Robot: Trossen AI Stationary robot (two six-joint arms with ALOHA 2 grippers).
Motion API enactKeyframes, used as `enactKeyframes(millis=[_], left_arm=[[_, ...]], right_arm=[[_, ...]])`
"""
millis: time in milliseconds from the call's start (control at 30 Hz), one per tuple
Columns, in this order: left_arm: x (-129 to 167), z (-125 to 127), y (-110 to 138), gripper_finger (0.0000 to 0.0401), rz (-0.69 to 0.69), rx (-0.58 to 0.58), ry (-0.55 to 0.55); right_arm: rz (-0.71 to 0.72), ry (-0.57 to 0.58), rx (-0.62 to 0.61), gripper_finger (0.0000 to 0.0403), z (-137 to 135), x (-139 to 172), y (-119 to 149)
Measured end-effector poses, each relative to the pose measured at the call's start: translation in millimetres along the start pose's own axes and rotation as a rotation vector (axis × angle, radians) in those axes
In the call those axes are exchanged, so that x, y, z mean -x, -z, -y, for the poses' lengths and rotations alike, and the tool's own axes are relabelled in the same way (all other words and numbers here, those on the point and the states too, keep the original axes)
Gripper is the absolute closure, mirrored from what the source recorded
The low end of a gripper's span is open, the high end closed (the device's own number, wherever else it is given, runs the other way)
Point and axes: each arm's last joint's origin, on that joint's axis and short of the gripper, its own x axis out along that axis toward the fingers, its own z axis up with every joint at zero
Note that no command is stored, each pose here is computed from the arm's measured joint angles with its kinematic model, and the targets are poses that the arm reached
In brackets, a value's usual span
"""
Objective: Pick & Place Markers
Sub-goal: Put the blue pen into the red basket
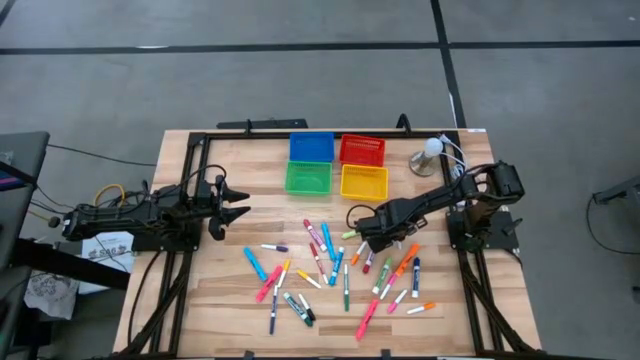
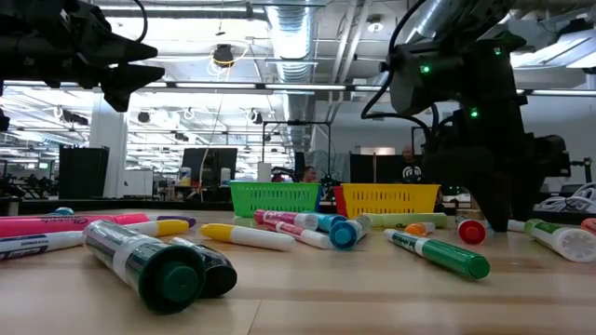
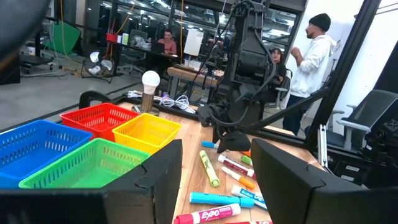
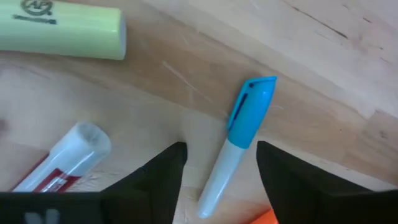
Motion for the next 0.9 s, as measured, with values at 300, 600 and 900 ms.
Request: enactKeyframes(millis=[300,600,900], left_arm=[[0.0,0.0,-0.3,0.0210,0.003,0.000,0.000],[0.0,0.1,-0.6,0.0210,0.006,0.001,0.001],[0.0,0.2,-1.1,0.0210,0.011,0.001,0.002]], right_arm=[[0.012,-0.011,-0.003,0.0260,-1.7,-1.2,-0.8],[0.015,-0.003,-0.012,0.0295,-1.1,-1.2,-0.7],[0.027,-0.006,-0.026,0.0340,1.0,1.7,-0.6]])
